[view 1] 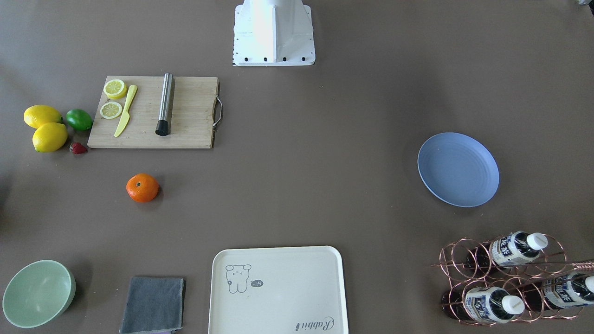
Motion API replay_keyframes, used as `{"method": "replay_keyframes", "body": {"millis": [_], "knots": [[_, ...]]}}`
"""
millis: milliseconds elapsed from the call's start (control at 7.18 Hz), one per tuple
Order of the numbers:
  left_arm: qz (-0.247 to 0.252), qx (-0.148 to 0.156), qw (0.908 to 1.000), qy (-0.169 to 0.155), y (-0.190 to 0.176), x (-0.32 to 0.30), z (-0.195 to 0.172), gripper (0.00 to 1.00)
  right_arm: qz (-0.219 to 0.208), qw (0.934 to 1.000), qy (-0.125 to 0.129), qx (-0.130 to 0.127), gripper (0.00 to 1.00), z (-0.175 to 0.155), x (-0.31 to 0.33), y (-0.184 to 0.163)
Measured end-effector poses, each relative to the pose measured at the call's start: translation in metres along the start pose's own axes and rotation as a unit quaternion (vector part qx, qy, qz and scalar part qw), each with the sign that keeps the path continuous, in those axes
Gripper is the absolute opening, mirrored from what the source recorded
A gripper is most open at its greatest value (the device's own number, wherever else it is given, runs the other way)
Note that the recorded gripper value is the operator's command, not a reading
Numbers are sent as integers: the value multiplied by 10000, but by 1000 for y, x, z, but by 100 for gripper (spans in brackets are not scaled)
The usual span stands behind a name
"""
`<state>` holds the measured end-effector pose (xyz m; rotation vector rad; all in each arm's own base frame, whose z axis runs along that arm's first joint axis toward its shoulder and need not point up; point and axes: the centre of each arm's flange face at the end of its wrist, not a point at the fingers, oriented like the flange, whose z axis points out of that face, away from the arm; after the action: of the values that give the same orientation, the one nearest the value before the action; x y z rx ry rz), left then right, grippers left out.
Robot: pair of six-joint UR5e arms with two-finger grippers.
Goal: Pick orange to plate
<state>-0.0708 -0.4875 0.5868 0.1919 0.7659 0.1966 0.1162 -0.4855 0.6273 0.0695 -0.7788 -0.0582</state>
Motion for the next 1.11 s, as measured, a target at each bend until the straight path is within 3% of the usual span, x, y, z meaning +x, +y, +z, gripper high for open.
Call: {"method": "replay_keyframes", "body": {"millis": [1115], "knots": [[-146,47,9999,-24,11,-10,-6,98,-48,10000,-11,28,100,9,5,10]]}}
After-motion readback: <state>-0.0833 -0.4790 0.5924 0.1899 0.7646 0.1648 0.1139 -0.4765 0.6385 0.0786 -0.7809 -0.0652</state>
